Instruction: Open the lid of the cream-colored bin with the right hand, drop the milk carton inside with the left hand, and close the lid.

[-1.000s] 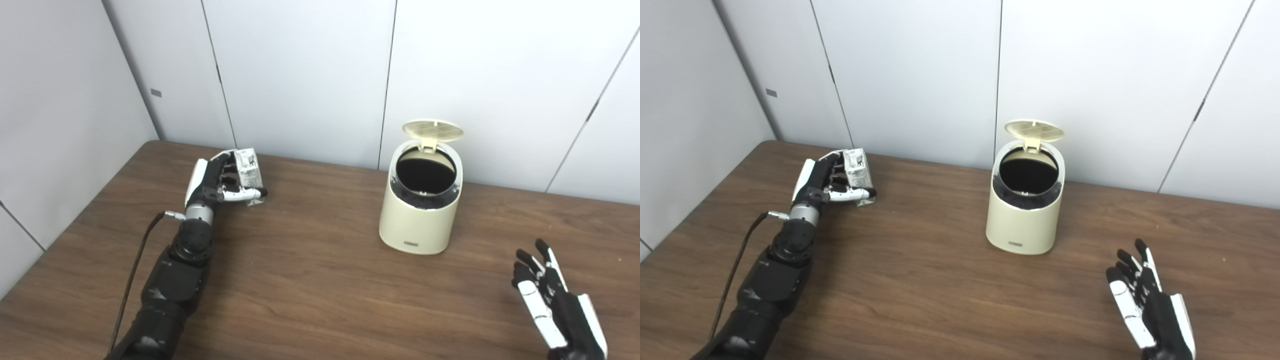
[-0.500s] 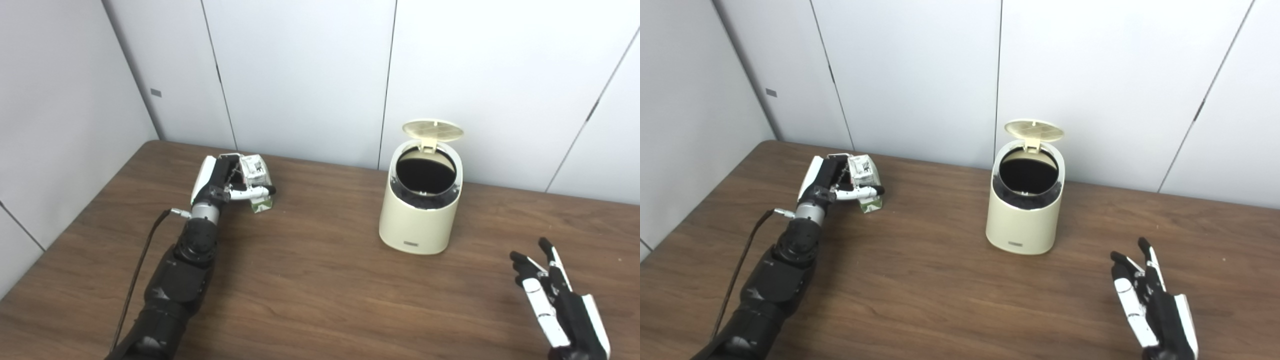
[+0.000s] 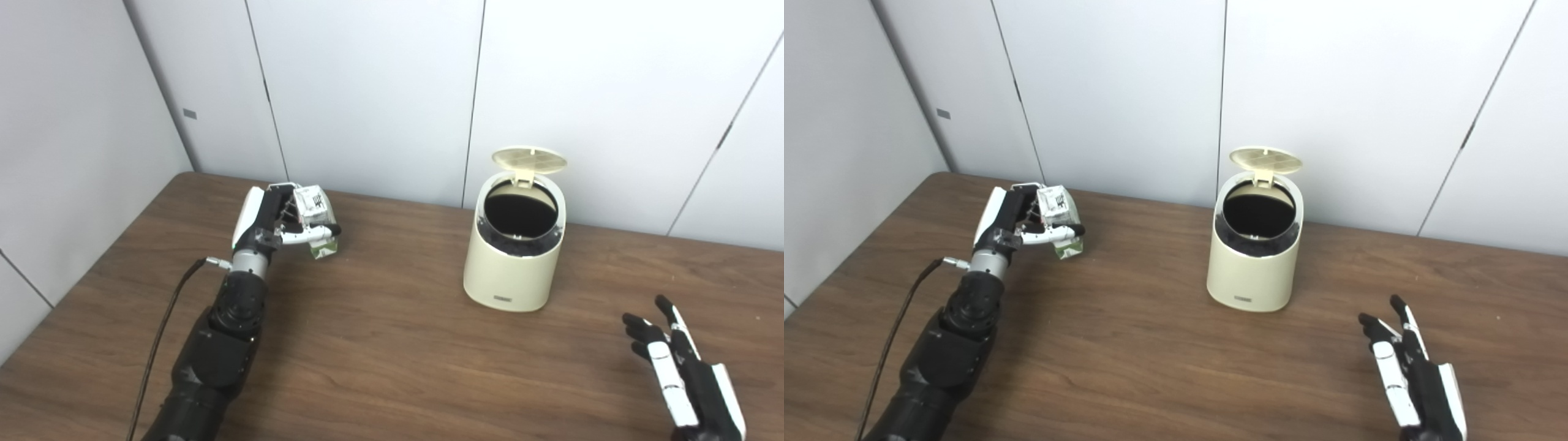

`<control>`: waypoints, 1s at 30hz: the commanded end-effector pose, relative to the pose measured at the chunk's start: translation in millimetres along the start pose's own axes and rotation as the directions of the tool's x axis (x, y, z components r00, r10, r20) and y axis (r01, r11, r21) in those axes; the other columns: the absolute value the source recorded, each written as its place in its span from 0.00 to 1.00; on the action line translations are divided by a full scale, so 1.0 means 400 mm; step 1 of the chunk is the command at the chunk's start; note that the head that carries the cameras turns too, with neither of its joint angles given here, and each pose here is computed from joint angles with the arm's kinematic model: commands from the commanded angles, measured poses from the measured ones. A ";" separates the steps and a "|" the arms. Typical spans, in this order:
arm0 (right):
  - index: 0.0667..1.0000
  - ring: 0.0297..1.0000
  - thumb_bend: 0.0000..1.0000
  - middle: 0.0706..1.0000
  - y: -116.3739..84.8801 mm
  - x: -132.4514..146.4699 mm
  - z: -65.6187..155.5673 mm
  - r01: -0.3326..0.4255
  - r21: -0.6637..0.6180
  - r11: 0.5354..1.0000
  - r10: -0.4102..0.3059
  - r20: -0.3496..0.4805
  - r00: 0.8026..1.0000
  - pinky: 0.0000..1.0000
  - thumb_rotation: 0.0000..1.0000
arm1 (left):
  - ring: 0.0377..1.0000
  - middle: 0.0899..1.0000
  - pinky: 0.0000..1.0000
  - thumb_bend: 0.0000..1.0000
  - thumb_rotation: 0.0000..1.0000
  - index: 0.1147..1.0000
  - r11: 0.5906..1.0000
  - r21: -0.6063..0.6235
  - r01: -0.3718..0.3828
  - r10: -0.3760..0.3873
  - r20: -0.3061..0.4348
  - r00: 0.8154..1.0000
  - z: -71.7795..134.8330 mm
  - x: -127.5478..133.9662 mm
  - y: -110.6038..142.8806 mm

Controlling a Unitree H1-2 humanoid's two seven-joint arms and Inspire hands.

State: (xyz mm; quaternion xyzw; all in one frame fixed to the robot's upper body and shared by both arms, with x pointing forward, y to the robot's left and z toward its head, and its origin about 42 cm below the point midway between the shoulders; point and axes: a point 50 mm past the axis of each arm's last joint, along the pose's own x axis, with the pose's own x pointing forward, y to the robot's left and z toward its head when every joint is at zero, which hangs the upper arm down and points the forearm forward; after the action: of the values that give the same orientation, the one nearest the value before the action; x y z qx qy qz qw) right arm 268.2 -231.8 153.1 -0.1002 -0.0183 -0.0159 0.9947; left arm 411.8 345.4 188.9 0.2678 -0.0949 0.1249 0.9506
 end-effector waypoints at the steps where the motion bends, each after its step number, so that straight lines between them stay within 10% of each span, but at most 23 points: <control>1: 0.95 0.83 0.32 0.80 -0.006 0.014 0.031 0.012 -0.008 1.000 -0.011 0.089 0.996 0.83 0.87 | 0.44 0.45 0.38 0.48 0.00 0.38 0.998 -0.021 -0.066 0.068 0.137 0.988 0.091 0.028 0.033; 15: 0.98 0.86 0.39 0.84 0.008 0.032 -0.002 0.002 0.137 0.991 -0.009 0.055 0.998 0.84 0.81 | 0.44 0.45 0.39 0.48 0.00 0.40 0.995 -0.091 -0.030 0.058 0.322 0.945 0.274 -0.058 -0.006; 30: 0.98 0.92 0.36 0.87 0.032 0.042 -0.009 -0.009 0.248 0.969 0.002 0.029 1.000 0.95 0.81 | 0.42 0.46 0.34 0.47 0.00 0.42 0.998 -0.055 0.022 0.014 0.585 0.811 0.440 -0.090 -0.103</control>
State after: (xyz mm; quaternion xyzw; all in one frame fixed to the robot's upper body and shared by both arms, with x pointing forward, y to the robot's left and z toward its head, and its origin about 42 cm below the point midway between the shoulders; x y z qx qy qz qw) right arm 278.8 -226.3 139.0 0.0208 -0.0105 -0.0158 0.9996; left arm 367.8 220.6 273.4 0.2652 -0.3174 0.0273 0.9100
